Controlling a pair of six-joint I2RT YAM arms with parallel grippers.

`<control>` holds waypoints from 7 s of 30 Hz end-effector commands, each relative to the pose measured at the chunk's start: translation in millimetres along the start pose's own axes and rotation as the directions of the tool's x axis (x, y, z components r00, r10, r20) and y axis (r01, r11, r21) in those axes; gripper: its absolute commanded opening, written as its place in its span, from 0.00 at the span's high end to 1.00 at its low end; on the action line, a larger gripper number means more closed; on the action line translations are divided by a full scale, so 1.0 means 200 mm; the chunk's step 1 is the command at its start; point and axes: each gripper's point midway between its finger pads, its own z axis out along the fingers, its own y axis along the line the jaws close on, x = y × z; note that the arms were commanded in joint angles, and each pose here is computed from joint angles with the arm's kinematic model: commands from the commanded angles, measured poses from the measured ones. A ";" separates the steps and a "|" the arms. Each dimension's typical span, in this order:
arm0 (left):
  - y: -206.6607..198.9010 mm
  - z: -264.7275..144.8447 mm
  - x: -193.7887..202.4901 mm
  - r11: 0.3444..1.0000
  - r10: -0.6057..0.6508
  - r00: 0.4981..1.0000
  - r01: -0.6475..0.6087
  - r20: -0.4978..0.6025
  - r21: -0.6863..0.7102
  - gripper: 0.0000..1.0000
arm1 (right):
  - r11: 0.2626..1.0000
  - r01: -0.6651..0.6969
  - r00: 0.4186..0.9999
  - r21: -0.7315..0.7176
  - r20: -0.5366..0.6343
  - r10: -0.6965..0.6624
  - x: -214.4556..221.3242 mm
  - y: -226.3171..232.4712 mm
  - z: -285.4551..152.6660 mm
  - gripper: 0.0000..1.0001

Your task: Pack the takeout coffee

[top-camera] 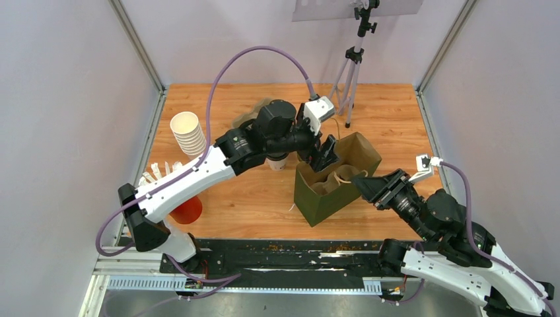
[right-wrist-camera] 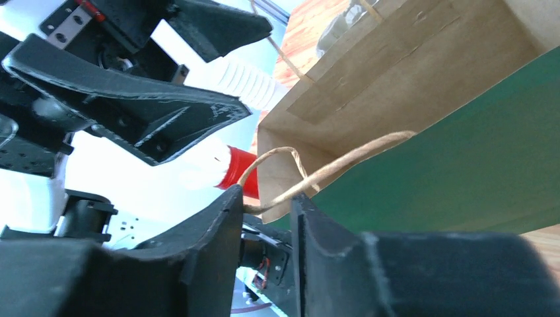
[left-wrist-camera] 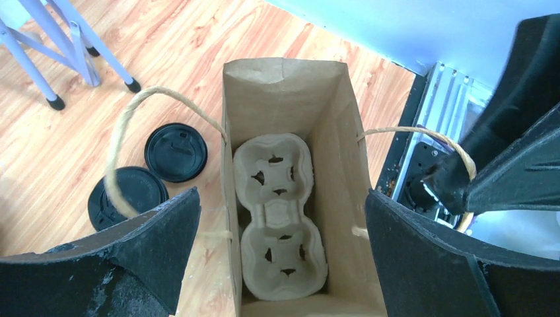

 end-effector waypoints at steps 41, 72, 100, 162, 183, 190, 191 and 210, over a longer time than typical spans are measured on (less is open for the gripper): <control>-0.01 -0.30 0.35 0.752 -0.645 0.763 0.642 0.031 -0.147 0.27 | 0.701 0.713 0.674 0.011 -0.285 -0.681 -0.17 0.28 0.18 0.26; 0.14 -0.78 0.58 0.495 -0.792 0.607 0.578 -0.064 -0.649 1.00 | 0.775 0.628 0.700 -0.072 -0.384 -0.602 -0.25 0.37 0.42 0.26; 0.38 -1.05 0.51 0.248 -0.732 0.645 0.554 0.221 -0.795 1.00 | 0.841 0.516 0.575 -0.165 -0.661 -0.483 0.04 0.24 0.45 0.21; 0.30 -1.16 0.52 0.487 -0.645 0.713 0.661 0.275 -0.571 0.01 | 0.800 0.595 0.678 0.081 -0.585 -0.445 -0.27 -0.11 0.83 0.17; 0.20 -1.11 0.68 0.484 -0.757 0.653 0.549 -0.011 -0.681 0.25 | 0.701 0.705 0.630 0.104 -0.546 -0.552 -0.36 -0.52 1.27 0.12; 0.20 -1.02 0.75 0.513 -0.763 0.642 0.536 -0.070 -0.671 0.52 | 0.710 0.704 0.602 0.025 -0.552 -0.577 -0.28 -0.56 1.33 0.14; 0.21 -1.03 0.74 0.516 -0.758 0.648 0.523 -0.077 -0.678 0.62 | 0.707 0.707 0.594 0.009 -0.551 -0.587 -0.27 -0.56 1.35 0.14; 0.31 -1.30 0.78 0.515 -0.718 0.667 0.320 -0.197 -0.795 0.91 | 0.559 0.812 0.332 -0.165 -0.658 -0.676 0.03 -0.77 1.48 0.00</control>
